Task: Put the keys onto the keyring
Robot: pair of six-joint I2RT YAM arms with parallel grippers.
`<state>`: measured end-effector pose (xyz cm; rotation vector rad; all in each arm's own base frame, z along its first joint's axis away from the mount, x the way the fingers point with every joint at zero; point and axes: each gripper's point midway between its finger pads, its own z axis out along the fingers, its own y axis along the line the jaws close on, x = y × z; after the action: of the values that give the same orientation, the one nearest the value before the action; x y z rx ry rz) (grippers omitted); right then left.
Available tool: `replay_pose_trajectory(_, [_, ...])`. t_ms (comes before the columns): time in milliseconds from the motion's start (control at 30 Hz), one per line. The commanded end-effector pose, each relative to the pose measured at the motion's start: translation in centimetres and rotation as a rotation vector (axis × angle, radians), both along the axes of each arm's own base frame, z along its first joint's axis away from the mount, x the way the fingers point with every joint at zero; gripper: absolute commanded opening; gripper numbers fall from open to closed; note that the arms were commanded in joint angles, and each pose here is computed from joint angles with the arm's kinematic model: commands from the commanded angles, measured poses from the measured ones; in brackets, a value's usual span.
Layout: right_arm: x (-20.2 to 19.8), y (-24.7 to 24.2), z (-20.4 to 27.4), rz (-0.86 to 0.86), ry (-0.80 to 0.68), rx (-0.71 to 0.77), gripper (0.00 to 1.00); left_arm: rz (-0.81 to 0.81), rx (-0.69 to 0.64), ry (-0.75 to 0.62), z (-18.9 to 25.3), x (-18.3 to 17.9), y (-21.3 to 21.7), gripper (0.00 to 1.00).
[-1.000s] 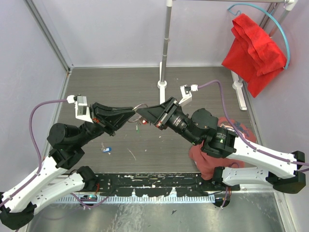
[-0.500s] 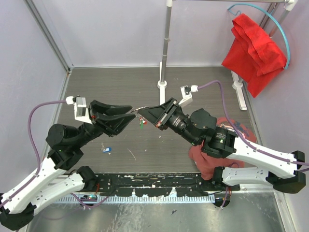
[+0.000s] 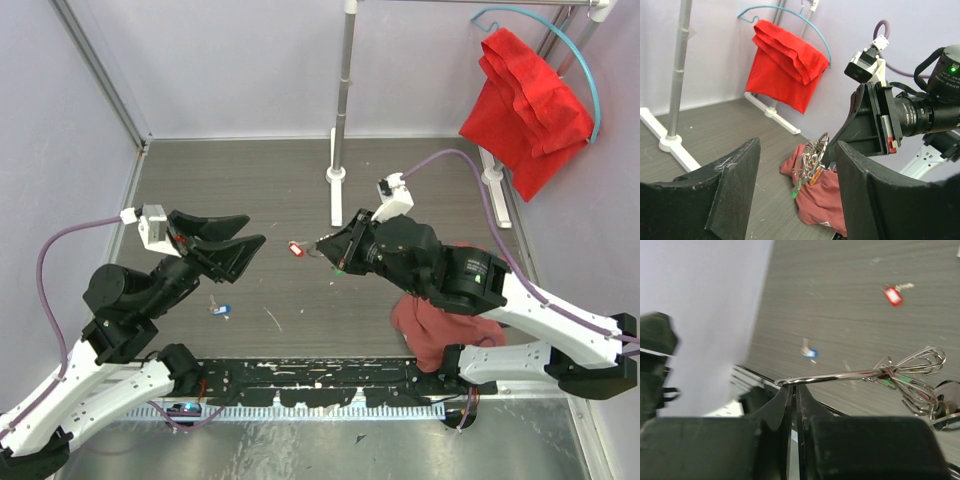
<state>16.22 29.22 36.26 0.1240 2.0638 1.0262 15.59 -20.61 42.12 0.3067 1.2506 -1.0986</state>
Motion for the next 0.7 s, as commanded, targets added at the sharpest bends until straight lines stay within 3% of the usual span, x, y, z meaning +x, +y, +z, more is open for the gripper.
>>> replay_pose_trajectory(0, [-1.2, -1.9, -4.7, 0.093, 0.076, -0.313, 0.01, 0.049, 0.029, 0.031, -0.6, 0.8, 0.4, 0.68])
replay_pose_trajectory(133, [-2.2, -2.6, -7.1, 0.162, 0.127, -0.459, 0.01, 0.045, 0.042, 0.044, -1.0, 0.9, 0.2, 0.67])
replay_pose_trajectory(467, [-2.1, -5.1, -9.1, 0.158, 0.161, -0.633, 0.0, 0.052, 0.058, 0.057, -1.5, 1.1, 0.2, 0.65])
replay_pose_trajectory(667, [-1.0, -5.1, -5.9, 0.16, 0.014, -0.563, 0.01, 0.036, 0.073, 0.048, -1.6, 1.0, -0.2, 0.63])
